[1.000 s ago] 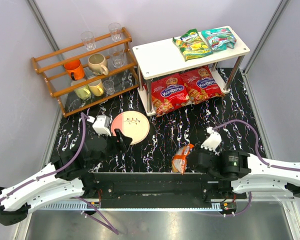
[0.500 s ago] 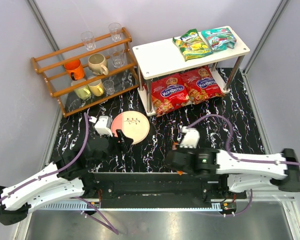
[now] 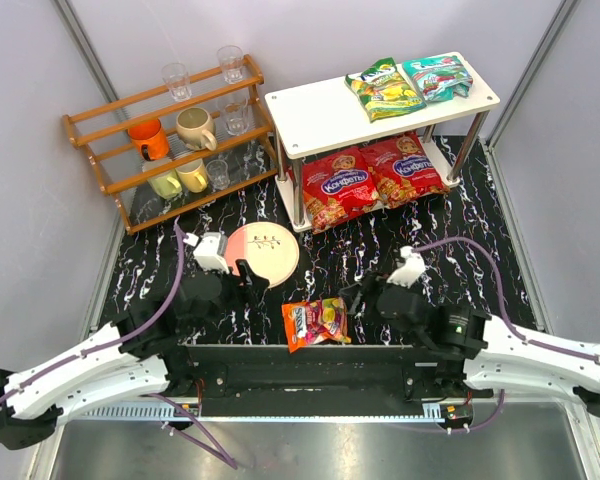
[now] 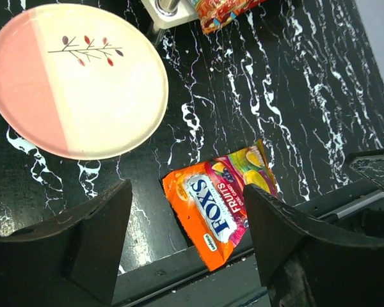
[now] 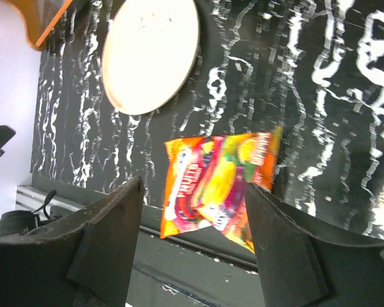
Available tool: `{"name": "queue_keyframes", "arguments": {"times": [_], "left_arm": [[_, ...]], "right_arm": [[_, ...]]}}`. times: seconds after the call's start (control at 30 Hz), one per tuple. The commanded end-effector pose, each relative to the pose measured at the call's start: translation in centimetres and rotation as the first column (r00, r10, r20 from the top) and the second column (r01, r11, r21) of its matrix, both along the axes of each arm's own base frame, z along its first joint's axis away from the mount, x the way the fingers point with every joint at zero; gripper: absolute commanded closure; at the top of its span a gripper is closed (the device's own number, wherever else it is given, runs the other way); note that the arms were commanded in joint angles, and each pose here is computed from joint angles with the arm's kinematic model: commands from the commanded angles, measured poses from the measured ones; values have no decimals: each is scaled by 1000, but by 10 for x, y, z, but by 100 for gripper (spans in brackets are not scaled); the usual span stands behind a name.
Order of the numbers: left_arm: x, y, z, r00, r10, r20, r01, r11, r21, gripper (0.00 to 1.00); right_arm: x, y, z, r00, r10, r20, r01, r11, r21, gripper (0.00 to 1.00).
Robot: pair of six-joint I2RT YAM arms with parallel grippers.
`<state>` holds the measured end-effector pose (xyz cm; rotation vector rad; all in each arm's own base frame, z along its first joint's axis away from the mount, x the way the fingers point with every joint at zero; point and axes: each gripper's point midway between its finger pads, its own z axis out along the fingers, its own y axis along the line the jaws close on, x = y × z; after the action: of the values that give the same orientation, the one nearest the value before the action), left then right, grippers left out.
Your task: Place and organize the candy bags onto the shelf
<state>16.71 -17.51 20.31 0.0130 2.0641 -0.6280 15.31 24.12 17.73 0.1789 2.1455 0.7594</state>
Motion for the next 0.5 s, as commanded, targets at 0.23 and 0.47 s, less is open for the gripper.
{"name": "queue_keyframes", "arguments": {"times": [0.23, 0.47], "left_arm": [[1, -45, -20, 991, -117, -60, 117, 993, -10, 27], [0, -43, -21, 991, -117, -59, 115, 993, -21, 28]], "right_arm": [[-25, -20, -74, 981, -2, -196, 22, 995, 102, 0], [-28, -1, -90, 971, 128, -200, -77, 967, 244, 0]]}}
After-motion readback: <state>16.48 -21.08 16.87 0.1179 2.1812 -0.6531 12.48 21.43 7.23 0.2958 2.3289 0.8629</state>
